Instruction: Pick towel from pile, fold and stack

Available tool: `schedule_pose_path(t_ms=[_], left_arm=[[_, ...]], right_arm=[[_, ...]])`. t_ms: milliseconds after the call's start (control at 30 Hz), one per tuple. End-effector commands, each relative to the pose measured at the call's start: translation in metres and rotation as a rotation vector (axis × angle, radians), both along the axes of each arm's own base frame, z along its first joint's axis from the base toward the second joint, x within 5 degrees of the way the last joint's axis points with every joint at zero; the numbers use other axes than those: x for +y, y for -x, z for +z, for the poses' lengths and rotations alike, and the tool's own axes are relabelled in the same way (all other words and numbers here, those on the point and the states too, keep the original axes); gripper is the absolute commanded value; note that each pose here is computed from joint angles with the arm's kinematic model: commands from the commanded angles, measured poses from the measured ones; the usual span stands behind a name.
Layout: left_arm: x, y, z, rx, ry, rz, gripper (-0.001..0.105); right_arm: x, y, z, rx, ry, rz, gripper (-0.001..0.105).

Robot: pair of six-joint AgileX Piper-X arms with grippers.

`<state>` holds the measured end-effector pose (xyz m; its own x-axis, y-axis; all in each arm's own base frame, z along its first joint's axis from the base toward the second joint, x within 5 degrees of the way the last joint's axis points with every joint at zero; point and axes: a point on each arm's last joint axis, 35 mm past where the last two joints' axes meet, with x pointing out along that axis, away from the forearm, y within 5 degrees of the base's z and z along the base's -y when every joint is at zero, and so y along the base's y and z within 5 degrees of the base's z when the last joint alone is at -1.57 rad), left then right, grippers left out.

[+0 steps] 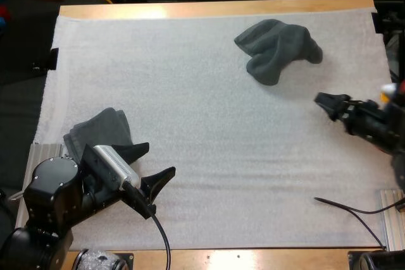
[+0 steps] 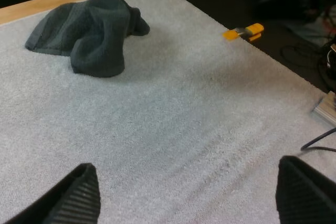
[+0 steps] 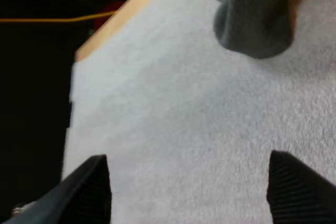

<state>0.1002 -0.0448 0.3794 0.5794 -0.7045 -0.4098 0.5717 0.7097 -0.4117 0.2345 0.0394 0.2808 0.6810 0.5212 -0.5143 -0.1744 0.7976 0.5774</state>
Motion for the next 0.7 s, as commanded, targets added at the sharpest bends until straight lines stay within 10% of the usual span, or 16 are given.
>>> schedule_pose_path(t_ms=[0,667], left_arm=[[-0.001,0.000,0.004,-0.013,0.012,-0.005,0.068],[-0.001,0.001,0.004,-0.011,0.012,-0.006,0.068]], right_arm=[[0.005,-0.005,0.003,-0.028,0.016,-0.016,0.062],[0.070,-0.129,-0.031,0.090,0.126,-0.106,0.062]])
